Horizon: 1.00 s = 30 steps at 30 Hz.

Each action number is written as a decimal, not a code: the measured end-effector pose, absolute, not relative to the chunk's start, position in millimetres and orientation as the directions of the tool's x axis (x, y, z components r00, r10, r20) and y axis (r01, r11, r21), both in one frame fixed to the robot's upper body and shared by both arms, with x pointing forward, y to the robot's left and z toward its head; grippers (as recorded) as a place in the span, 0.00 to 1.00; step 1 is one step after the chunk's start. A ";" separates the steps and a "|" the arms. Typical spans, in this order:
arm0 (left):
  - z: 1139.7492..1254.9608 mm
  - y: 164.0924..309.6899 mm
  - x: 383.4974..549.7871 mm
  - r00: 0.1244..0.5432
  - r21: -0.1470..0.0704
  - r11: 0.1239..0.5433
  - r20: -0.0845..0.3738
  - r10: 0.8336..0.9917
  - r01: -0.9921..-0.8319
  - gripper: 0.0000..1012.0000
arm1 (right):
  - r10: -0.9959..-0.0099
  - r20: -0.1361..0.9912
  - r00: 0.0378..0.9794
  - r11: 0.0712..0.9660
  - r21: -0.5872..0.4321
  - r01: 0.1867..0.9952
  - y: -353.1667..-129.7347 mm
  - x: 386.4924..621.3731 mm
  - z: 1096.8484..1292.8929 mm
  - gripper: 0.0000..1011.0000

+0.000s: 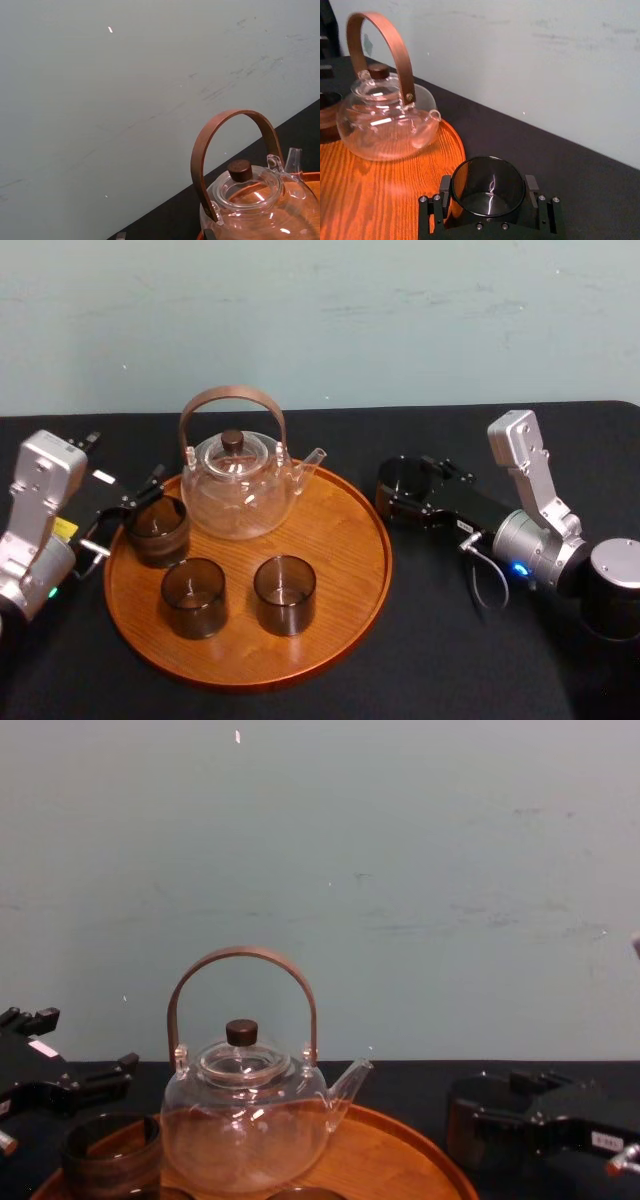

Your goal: Pick up the glass from the table and place it on the tray.

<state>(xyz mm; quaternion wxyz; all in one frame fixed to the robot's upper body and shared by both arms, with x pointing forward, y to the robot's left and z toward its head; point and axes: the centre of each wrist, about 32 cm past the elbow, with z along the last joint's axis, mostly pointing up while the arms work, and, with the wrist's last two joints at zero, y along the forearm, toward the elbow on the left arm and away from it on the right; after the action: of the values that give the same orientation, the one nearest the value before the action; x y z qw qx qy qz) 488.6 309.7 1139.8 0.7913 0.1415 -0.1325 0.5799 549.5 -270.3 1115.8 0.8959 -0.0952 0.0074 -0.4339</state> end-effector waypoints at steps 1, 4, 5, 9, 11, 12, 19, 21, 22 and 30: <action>1139.8 309.7 488.6 0.292 0.070 0.287 0.374 0.880 -0.955 0.99 | -0.776 0.075 0.627 0.609 -0.170 0.774 -269.9 548.3 1118.8 0.89; 1139.8 309.7 488.6 0.292 0.070 0.287 0.374 0.880 -0.955 0.99 | -0.769 0.084 0.634 0.617 -0.159 0.770 -268.5 545.9 1123.4 0.89; 1139.8 309.7 488.6 0.292 0.070 0.287 0.374 0.880 -0.955 0.99 | -0.764 0.091 0.639 0.624 -0.152 0.767 -267.2 544.1 1126.1 0.89; 1139.8 309.7 488.6 0.292 0.070 0.287 0.374 0.880 -0.955 0.99 | -0.744 0.110 0.659 0.647 -0.130 0.752 -261.5 538.2 1134.7 0.89; 1139.8 309.7 488.6 0.292 0.070 0.287 0.374 0.880 -0.955 0.99 | -0.736 0.115 0.667 0.656 -0.123 0.745 -259.1 536.2 1137.3 0.89; 1139.8 309.7 488.6 0.292 0.070 0.287 0.374 0.880 -0.955 0.99 | -0.729 0.118 0.674 0.664 -0.118 0.738 -257.0 534.5 1139.2 0.89; 1139.8 309.7 488.6 0.292 0.070 0.287 0.374 0.880 -0.955 0.99 | -0.699 0.125 0.704 0.697 -0.102 0.710 -247.6 529.8 1144.6 0.89; 1139.8 309.7 488.6 0.292 0.070 0.287 0.374 0.880 -0.955 0.99 | -0.688 0.125 0.715 0.708 -0.100 0.699 -243.5 529.0 1144.6 0.89; 1139.8 309.7 488.6 0.292 0.070 0.287 0.374 0.880 -0.955 0.99 | -0.685 0.124 0.718 0.711 -0.101 0.696 -242.2 528.8 1144.3 0.89; 1139.8 309.7 488.6 0.292 0.070 0.287 0.374 0.880 -0.955 0.99 | -0.658 0.119 0.743 0.736 -0.103 0.669 -228.6 532.7 1138.5 0.89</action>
<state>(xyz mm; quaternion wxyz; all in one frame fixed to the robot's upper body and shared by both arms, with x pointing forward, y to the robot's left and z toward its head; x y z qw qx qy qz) 488.6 309.7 1139.8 0.7913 0.1415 -0.1325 0.5799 532.7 -228.6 1138.5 0.9310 -0.0694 -0.0374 -0.3564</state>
